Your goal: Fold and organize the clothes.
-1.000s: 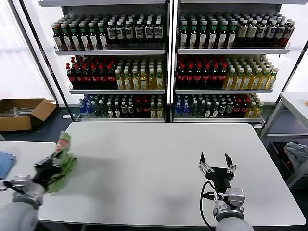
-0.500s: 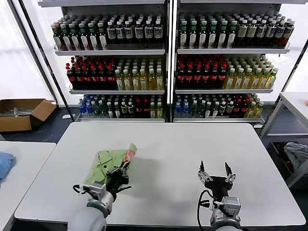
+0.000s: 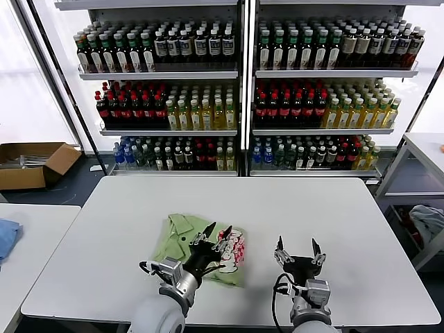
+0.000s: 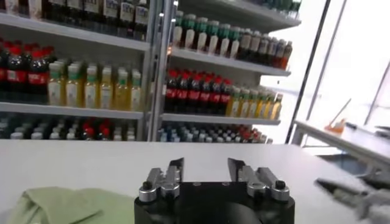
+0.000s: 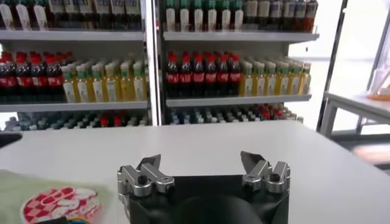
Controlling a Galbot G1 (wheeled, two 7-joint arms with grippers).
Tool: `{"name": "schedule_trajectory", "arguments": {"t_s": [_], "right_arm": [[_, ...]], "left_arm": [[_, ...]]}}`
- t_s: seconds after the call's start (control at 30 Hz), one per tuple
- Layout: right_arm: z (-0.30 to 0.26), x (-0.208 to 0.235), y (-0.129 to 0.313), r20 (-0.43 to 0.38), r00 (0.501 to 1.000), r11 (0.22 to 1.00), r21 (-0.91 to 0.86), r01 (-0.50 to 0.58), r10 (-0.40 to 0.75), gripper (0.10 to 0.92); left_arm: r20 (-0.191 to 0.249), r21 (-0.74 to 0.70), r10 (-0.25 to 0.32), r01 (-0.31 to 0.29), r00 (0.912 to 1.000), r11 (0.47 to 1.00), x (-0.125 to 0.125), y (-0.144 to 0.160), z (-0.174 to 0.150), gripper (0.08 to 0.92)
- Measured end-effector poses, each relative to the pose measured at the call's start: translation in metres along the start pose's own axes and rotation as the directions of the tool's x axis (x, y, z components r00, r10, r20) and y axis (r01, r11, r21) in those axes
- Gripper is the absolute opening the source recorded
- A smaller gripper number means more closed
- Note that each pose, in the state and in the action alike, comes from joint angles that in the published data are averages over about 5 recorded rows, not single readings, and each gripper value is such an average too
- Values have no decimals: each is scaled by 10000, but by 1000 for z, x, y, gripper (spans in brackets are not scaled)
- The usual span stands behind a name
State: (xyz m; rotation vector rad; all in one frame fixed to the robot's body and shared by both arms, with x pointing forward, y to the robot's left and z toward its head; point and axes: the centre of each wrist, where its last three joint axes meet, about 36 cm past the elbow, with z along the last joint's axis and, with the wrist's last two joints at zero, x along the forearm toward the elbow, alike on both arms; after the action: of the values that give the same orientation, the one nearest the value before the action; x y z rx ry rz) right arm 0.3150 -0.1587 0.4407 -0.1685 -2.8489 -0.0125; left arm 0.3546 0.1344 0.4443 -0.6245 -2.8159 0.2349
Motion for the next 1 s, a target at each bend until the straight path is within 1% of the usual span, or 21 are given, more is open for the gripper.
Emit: {"name": "schedule_trajectory", "arguments": {"t_s": [0.1, 0.17, 0.27, 0.37, 0.47, 0.57, 0.73, 0.83, 1.0], "right_arm": [[1, -9, 5, -342, 9992, 9993, -316, 216, -227, 823], [1, -15, 10, -614, 9972, 9971, -643, 397, -436, 823], [0, -24, 18, -1058, 9910, 9900, -1234, 682, -815, 823], [-2, -32, 28, -1504, 9807, 9786, -1814, 970, -1251, 823], [-3, -38, 39, -1926, 9663, 9656, -2281, 1252, -1708, 819], [-2, -42, 50, -2281, 9500, 9535, -2602, 1518, -2135, 808], [0, -43, 66, -2716, 9255, 9397, -2885, 1835, -2641, 786], [2, -44, 70, -2903, 9158, 9369, -2930, 1910, -2775, 725], [5, -44, 73, -3136, 9049, 9364, -2903, 1973, -2879, 578]], "left_arm": [[95, 122, -20, 19, 10000, 9999, 2, -1, -2, 619], [97, 112, -170, 169, 9998, 9998, 3, 1, -2, 680], [62, -112, -628, 629, 9980, 9980, 6, 9, -1, 763], [53, -481, -1224, 1225, 9925, 9913, 10, 20, -2, 812], [105, -809, -1806, 1809, 9835, 9802, 17, 33, -5, 821], [156, -1072, -2319, 2322, 9726, 9667, 24, 45, -7, 822], [215, -1385, -2951, 2952, 9552, 9454, 32, 61, -9, 823], [204, -1497, -3179, 3173, 9479, 9364, 35, 67, -9, 823], [185, -1555, -3436, 3422, 9389, 9267, 37, 72, -9, 823]]}}
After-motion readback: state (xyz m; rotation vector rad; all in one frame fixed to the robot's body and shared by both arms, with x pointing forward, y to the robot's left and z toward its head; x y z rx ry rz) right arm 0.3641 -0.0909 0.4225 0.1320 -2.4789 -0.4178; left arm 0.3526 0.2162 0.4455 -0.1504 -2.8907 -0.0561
